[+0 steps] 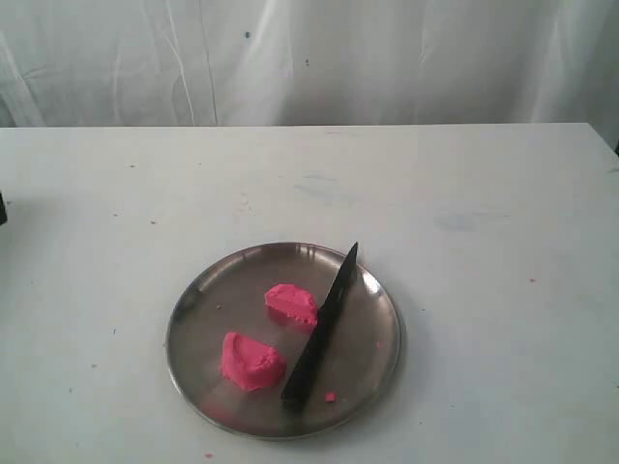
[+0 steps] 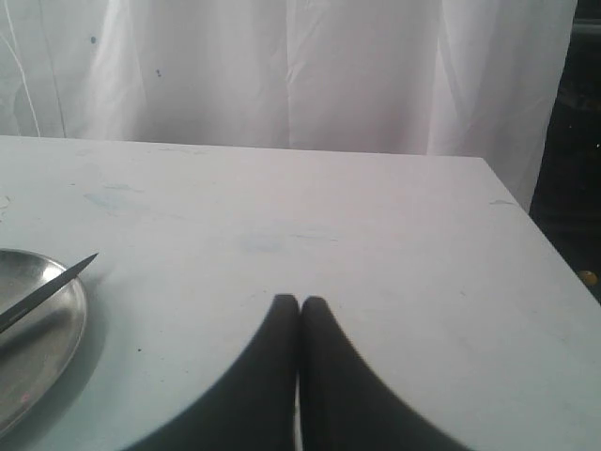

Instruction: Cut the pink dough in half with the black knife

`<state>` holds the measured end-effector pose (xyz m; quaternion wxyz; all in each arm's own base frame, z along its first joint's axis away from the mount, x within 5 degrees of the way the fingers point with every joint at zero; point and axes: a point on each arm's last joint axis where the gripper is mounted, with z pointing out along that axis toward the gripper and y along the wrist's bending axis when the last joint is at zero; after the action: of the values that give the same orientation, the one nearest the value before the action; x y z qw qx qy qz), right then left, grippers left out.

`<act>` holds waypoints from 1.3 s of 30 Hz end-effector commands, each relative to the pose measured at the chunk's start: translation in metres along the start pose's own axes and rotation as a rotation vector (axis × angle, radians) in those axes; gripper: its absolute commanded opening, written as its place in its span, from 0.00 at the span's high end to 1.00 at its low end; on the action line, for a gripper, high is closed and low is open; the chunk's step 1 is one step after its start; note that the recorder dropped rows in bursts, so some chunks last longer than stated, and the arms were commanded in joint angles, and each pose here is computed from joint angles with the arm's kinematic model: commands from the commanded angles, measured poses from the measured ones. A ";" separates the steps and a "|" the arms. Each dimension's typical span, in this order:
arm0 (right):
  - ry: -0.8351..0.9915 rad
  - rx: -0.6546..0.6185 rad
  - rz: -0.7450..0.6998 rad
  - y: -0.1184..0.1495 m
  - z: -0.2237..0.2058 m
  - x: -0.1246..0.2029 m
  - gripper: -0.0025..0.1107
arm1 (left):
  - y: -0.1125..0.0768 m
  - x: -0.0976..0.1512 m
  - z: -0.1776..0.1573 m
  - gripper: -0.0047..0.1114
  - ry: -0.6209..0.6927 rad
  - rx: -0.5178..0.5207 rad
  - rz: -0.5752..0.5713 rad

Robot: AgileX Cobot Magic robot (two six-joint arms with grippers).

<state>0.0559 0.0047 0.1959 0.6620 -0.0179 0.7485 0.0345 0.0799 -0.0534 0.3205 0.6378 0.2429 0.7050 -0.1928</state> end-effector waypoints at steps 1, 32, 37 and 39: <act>-0.002 0.006 -0.001 0.000 0.000 0.002 0.98 | -0.005 0.002 -0.001 0.96 0.002 0.046 -0.065; -0.002 0.006 0.001 0.000 0.000 0.002 0.98 | -0.003 0.114 -0.033 0.96 0.156 -0.303 -0.260; -0.002 0.006 0.001 0.000 0.000 0.002 0.98 | 0.000 0.132 -0.032 0.96 0.173 -0.342 -0.283; -0.002 0.006 0.001 0.000 0.000 0.002 0.98 | 0.001 0.138 -0.030 0.96 0.183 -0.351 -0.281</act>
<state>0.0559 0.0047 0.1959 0.6620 -0.0164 0.7485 0.0358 0.0454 -0.0229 0.1938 0.5706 0.0519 0.8088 -0.1328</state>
